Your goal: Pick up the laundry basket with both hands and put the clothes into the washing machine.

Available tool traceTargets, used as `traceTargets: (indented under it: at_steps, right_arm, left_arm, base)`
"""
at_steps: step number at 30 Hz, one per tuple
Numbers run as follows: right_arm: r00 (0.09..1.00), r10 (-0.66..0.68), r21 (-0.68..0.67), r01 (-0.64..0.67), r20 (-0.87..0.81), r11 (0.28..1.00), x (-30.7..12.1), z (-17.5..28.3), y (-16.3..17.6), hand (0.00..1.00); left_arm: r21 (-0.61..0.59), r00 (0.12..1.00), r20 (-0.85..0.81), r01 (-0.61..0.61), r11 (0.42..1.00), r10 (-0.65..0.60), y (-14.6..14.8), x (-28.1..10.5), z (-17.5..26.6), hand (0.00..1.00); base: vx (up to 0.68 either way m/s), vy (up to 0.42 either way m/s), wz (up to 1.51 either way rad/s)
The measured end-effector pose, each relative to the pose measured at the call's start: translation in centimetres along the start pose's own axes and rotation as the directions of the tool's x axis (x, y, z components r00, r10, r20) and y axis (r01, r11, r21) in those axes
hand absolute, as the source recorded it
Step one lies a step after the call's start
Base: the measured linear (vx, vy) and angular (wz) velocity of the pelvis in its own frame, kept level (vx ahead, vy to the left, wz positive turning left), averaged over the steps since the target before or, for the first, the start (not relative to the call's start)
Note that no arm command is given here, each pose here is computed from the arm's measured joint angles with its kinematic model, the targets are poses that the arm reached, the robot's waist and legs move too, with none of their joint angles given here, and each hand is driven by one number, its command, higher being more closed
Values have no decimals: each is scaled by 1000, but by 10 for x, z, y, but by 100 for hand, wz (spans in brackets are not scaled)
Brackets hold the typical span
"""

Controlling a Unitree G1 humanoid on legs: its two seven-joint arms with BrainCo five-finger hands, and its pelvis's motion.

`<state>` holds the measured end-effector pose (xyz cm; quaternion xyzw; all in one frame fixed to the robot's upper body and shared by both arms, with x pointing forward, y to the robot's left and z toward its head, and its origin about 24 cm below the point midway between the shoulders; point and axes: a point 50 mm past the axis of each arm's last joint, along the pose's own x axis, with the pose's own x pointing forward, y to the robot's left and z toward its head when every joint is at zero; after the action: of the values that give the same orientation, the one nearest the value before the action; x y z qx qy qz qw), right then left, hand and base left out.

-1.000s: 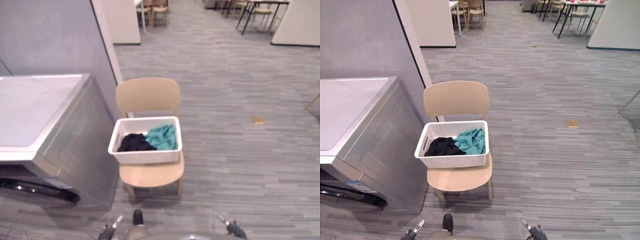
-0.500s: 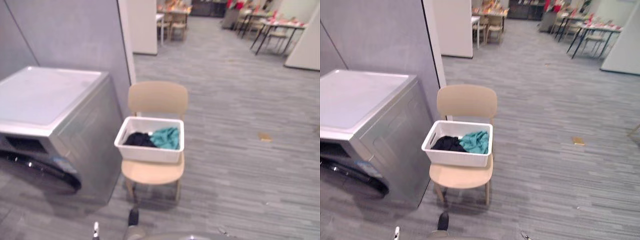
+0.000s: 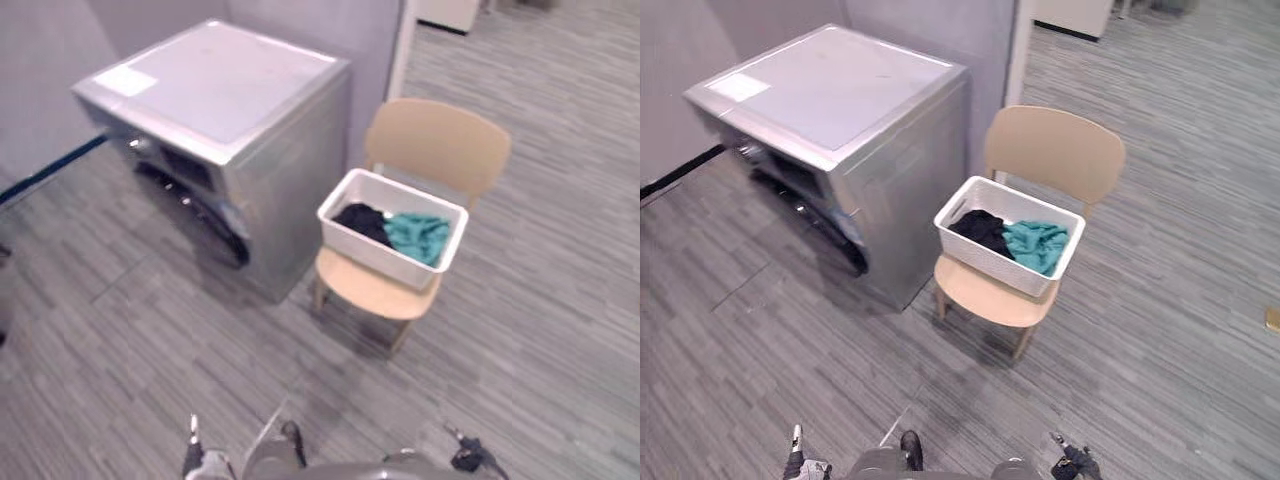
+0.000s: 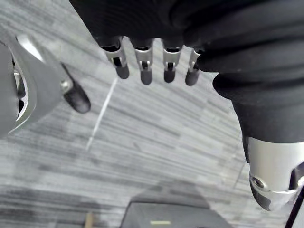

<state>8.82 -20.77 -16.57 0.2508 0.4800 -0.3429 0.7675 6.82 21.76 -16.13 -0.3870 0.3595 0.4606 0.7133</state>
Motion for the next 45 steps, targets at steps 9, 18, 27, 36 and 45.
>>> traceTargets:
  at_steps: [9, 18, 27, 36, 45]
  right_arm:
    - [1000, 24, -106, -23, 8, 994, 1, 7, 4, 0]
    - [1000, 31, -177, -32, -5, 984, 2, 8, 0, 0]
    - [997, 81, -50, -81, -4, 995, -5, -11, 8, 0]
    - [995, 86, -25, -85, 42, 996, -3, 4, 16, 0]
    - [981, 184, 86, -188, 56, 978, -8, 3, 62, 0]
  left_arm:
    - [332, 994, -105, 69, 941, -36, 8, -5, -21, 0]
    - [439, 992, -125, 52, 897, 3, 28, -7, -20, 0]
    - [497, 985, -87, 173, 850, -150, -13, 1, -3, 0]
    - [382, 983, -86, 182, 906, -162, -23, -4, -20, 0]
    - [393, 995, -72, 98, 914, -76, 1, -4, -15, 0]
  base:
    - [-97, 61, 26]
    - [75, 99, 52]
    - [294, 52, 70]
    - [561, -51, 51]
    - [292, 154, -48]
